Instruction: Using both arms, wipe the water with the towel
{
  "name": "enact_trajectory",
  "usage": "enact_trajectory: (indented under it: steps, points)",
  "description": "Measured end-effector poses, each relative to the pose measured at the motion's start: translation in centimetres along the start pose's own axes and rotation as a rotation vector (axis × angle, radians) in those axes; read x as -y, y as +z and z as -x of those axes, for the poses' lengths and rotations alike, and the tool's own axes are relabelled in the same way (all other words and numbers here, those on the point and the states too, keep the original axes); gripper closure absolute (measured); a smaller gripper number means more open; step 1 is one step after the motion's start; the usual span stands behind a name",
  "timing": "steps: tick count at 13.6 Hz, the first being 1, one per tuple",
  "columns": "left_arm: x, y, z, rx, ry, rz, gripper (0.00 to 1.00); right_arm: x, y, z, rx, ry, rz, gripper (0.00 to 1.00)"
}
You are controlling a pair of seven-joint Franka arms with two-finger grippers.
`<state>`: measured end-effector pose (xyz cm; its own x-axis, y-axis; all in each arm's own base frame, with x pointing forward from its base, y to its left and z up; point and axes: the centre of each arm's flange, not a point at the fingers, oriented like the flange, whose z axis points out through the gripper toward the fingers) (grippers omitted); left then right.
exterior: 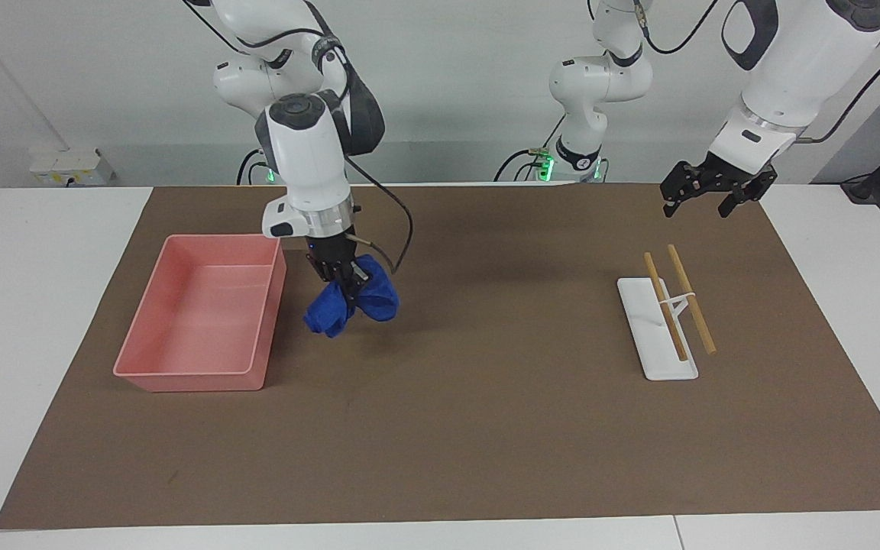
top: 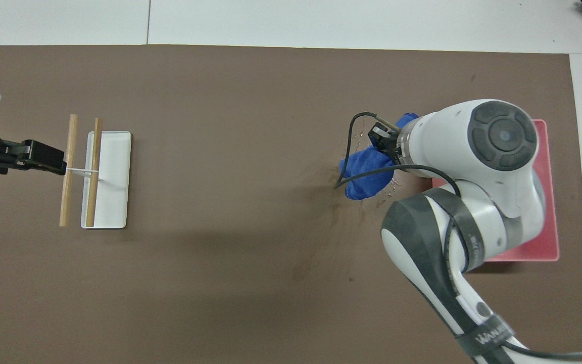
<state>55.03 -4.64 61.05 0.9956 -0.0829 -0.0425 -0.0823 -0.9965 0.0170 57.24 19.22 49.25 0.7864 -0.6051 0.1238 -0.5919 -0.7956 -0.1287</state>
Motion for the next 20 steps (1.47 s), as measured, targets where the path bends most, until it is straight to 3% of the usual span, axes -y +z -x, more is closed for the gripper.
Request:
enact_trajectory:
  steps: [3, 6, 10, 12, 14, 17, 20]
  points:
    - [0.0, 0.0, 0.0, 0.0, 0.0, 0.0, 0.0, -4.1, -3.6, -2.0, 0.022, -0.063, 0.059, 0.85]
    - [0.0, 0.0, 0.0, 0.0, 0.0, 0.0, 0.0, -8.9, -4.1, -5.5, 0.058, -0.149, 0.11, 0.85]
    - [0.0, 0.0, 0.0, 0.0, 0.0, 0.0, 0.0, -18.5, 0.6, -11.6, 0.089, -0.259, 0.122, 0.85]
    - [0.0, 0.0, 0.0, 0.0, 0.0, 0.0, 0.0, -22.8, 4.0, -13.8, 0.101, -0.289, 0.084, 0.85]
    - [0.0, 0.0, 0.0, 0.0, 0.0, 0.0, 0.0, -24.3, 7.8, -15.2, 0.104, -0.298, 0.065, 0.85]
    - [0.0, 0.0, 0.0, 0.0, 0.0, 0.0, 0.0, -23.0, 11.3, -14.7, 0.13, -0.323, 0.064, 0.85]
    - [0.0, 0.0, 0.0, 0.0, 0.0, 0.0, 0.0, -22.5, 11.2, -14.3, 0.13, -0.333, 0.063, 0.56]
